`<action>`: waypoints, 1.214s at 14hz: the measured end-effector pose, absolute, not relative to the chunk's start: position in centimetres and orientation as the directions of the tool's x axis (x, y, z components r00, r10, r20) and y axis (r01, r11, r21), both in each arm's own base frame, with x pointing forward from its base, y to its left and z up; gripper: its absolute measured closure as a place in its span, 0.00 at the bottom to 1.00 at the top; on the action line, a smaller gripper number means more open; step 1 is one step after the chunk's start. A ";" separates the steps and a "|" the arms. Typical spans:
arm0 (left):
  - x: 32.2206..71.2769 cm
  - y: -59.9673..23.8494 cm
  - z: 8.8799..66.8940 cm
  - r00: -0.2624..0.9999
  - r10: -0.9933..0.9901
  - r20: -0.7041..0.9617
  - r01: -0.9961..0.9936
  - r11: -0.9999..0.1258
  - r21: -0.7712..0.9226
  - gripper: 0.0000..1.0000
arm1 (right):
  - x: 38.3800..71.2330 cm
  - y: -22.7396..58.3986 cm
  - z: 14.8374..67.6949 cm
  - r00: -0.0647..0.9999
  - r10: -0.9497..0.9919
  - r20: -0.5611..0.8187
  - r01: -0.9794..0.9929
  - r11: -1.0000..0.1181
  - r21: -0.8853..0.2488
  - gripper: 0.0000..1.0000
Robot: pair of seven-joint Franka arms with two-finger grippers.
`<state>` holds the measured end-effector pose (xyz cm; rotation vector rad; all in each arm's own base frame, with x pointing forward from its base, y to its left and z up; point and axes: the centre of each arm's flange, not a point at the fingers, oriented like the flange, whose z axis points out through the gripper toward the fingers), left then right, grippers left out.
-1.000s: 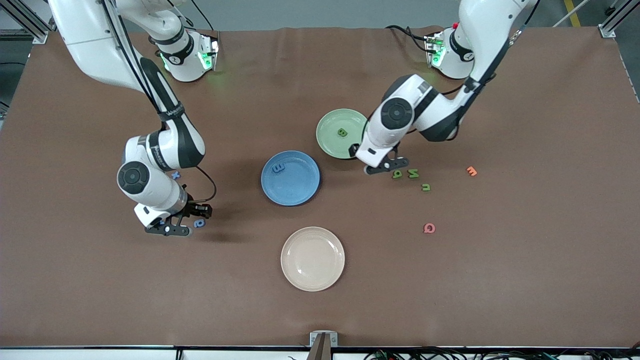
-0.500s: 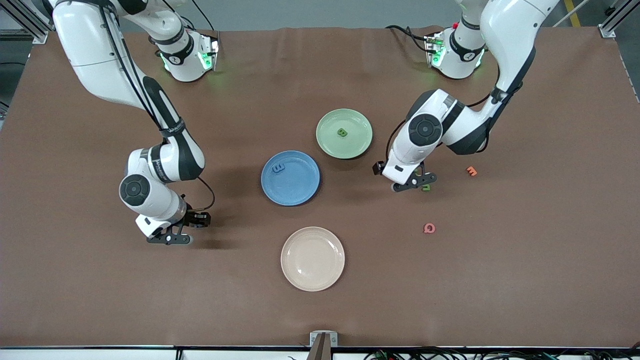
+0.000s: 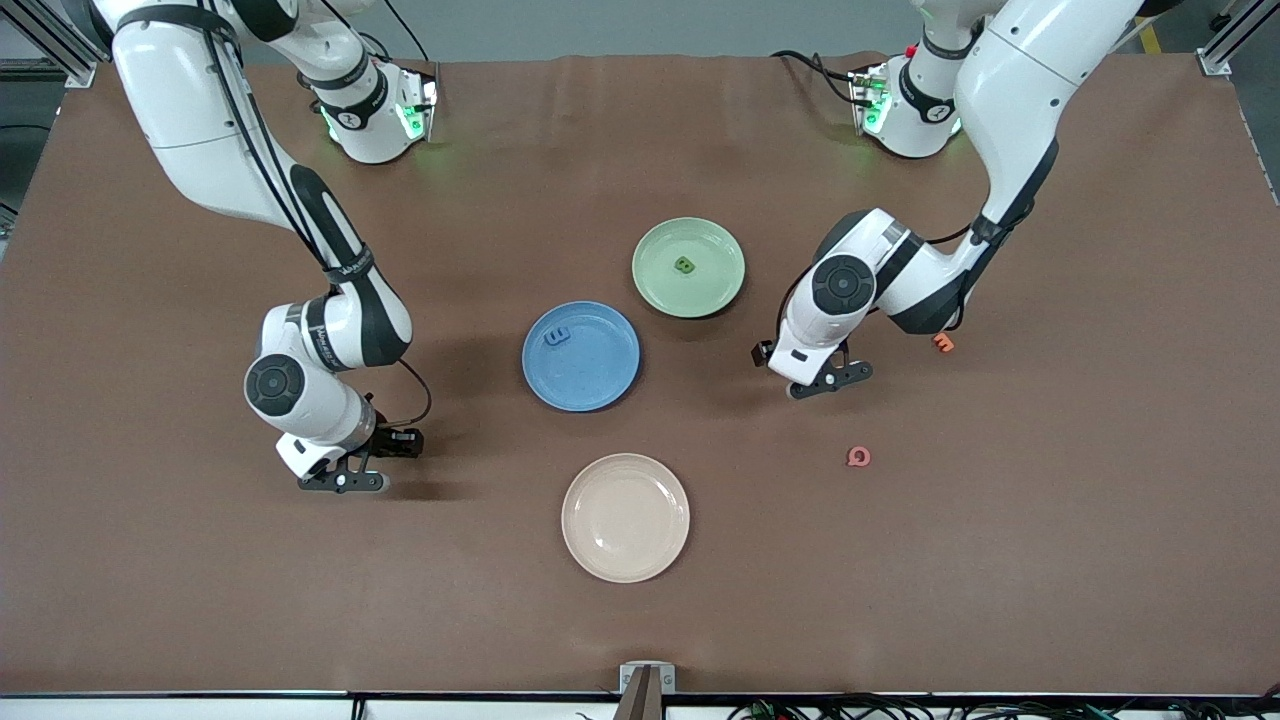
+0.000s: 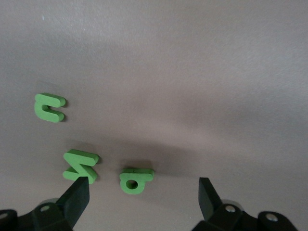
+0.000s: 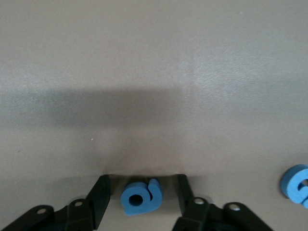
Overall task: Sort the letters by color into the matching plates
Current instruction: 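Drop the blue a on the blue plate while the left gripper drops d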
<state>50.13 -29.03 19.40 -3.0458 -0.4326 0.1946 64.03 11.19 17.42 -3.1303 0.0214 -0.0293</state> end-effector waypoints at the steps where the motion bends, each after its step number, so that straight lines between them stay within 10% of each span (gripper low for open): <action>1: 50.1 -29.0 19.1 0.952 0.282 -0.121 0.274 -0.959 -0.077 0.00 | 64.0 11.2 17.4 1.000 -0.013 0.019 -0.013 -1.000 -0.011 0.35; 10: 49.6 -29.3 16.8 0.938 0.313 -0.147 0.306 -0.950 -0.067 0.20 | 64.1 11.1 17.4 1.000 -0.013 0.016 -0.013 -1.000 -0.009 0.39; 14: 49.7 -29.3 16.9 0.937 0.317 -0.144 0.311 -0.948 -0.063 0.29 | 64.1 11.0 17.8 1.000 -0.013 0.011 -0.013 -1.000 -0.007 0.64; 17: 49.7 -29.3 16.9 0.938 0.316 -0.142 0.310 -0.949 -0.061 0.39 | 64.1 11.1 17.8 1.000 -0.013 0.010 -0.013 -1.000 -0.007 0.64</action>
